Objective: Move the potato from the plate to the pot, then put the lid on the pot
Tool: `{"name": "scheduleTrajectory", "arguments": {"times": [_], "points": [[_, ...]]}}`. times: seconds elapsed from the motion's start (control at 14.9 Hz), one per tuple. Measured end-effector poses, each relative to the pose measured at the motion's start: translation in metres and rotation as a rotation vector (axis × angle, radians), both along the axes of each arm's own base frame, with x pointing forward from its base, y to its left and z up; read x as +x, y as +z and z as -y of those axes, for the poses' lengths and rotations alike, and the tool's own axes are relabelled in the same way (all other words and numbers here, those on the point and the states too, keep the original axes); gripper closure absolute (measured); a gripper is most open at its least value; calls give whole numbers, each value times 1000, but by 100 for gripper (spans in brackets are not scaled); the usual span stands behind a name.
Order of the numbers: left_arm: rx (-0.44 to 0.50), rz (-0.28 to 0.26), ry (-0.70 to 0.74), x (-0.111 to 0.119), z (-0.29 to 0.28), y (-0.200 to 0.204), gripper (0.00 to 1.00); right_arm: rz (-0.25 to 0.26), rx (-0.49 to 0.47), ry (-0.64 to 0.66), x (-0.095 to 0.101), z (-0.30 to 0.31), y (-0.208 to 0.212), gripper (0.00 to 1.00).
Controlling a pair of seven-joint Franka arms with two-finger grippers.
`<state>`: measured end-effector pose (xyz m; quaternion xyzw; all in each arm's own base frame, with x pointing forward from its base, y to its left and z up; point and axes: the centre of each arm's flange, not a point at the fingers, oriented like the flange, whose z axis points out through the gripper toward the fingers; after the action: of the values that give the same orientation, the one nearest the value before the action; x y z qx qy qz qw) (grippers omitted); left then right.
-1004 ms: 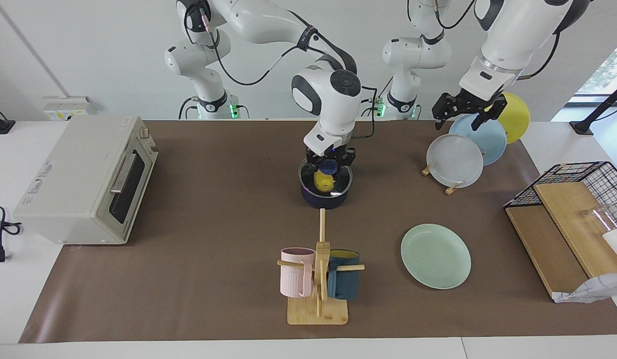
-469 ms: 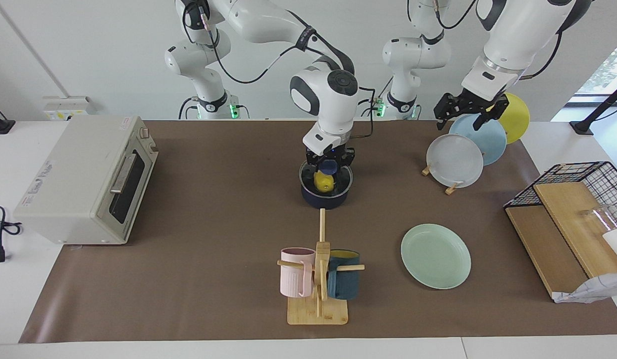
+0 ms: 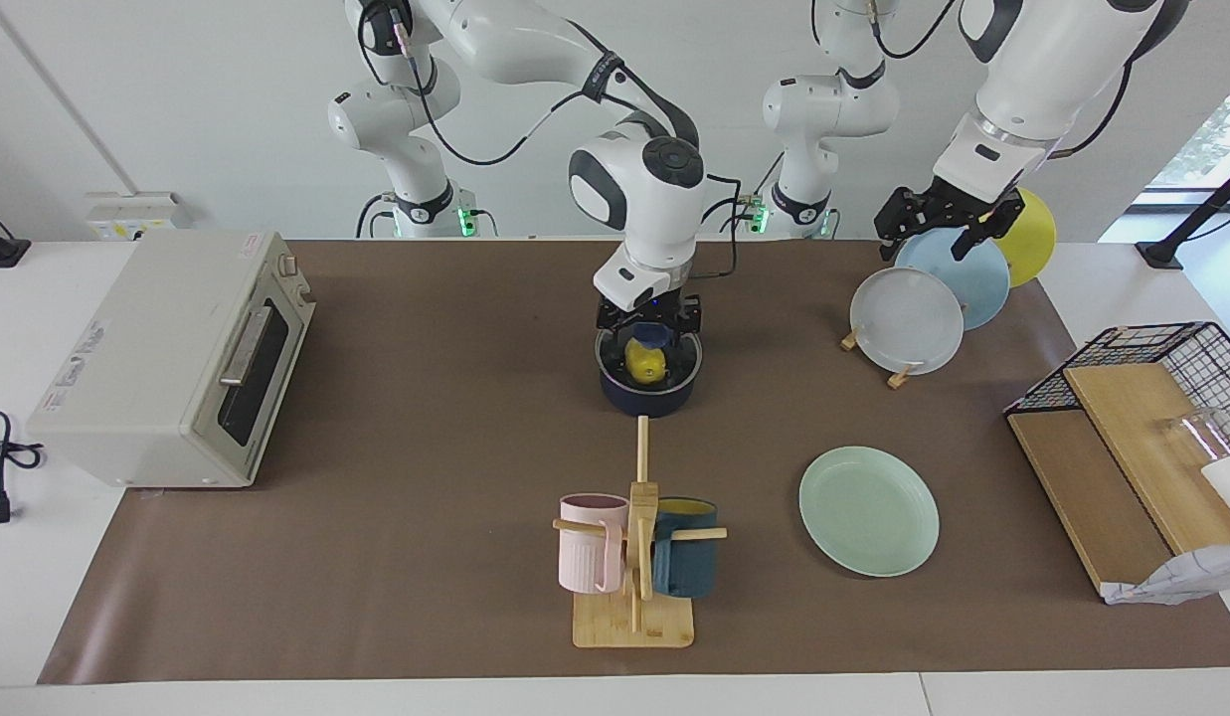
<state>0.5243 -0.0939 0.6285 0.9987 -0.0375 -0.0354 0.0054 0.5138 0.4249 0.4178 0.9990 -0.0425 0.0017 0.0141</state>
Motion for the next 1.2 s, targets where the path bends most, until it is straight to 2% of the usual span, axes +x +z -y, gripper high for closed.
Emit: {"name": "scheduleTrajectory", "arguments": {"times": [0.27, 0.54, 0.8, 1.0, 1.2], "points": [[0, 0, -2, 0, 1, 0, 0, 34, 21, 3, 29, 46, 34, 0], [1, 0, -1, 0, 1, 0, 0, 9, 0, 66, 61, 116, 69, 0], [2, 0, -7, -1, 4, 0, 0, -6, -6, 78, 93, 225, 97, 0], [2, 0, -3, 0, 2, 0, 0, -30, -10, 28, 93, 287, 120, 0], [2, 0, -2, 0, 1, 0, 0, -51, -10, 49, 79, 317, 148, 0]]}}
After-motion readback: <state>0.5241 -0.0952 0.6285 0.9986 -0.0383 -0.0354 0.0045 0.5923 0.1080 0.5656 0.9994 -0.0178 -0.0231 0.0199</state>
